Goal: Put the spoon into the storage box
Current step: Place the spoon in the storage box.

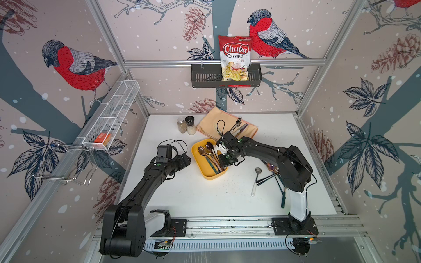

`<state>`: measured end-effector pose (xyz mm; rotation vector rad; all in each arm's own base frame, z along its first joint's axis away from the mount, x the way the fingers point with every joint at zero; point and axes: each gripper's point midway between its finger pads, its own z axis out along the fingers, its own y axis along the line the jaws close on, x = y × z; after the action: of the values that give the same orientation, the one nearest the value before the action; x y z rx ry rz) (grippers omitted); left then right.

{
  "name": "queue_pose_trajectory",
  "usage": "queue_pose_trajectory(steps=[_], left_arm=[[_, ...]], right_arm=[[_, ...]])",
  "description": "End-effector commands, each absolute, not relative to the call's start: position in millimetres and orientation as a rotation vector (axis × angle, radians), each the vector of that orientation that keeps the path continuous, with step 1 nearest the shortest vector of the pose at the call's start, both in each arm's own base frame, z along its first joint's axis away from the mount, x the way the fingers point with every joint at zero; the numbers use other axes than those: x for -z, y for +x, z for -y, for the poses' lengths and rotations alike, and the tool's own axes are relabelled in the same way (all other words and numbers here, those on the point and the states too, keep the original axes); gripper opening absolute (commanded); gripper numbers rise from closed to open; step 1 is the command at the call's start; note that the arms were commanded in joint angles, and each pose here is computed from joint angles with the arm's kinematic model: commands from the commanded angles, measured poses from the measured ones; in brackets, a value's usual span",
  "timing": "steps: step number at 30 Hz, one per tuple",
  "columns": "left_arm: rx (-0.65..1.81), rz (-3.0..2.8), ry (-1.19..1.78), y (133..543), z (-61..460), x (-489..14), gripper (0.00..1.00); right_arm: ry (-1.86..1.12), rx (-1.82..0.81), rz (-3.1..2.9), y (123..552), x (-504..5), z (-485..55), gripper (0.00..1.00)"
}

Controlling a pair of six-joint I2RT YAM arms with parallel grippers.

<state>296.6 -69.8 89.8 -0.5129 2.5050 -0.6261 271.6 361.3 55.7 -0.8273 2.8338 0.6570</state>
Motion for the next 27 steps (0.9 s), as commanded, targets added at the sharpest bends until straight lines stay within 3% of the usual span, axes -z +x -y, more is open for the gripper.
queue_pose_trajectory(steps=[1,10,20,27], left_arm=[[0.64,-2.471,-0.484,304,71,-98,0.89],[0.632,-2.465,-0.431,310,72,-107,0.89],[0.6,-2.447,-0.336,319,77,-126,0.89],[0.532,-2.468,-0.194,321,101,-133,0.89]], right_arm=[[-0.823,-0.643,-2.859,271,-53,-358,0.09],[-0.819,-0.481,-2.824,287,-70,-352,0.29],[-0.814,-0.288,-2.671,317,-126,-336,0.33],[-0.69,-0.152,-2.687,335,-129,-270,0.39]])
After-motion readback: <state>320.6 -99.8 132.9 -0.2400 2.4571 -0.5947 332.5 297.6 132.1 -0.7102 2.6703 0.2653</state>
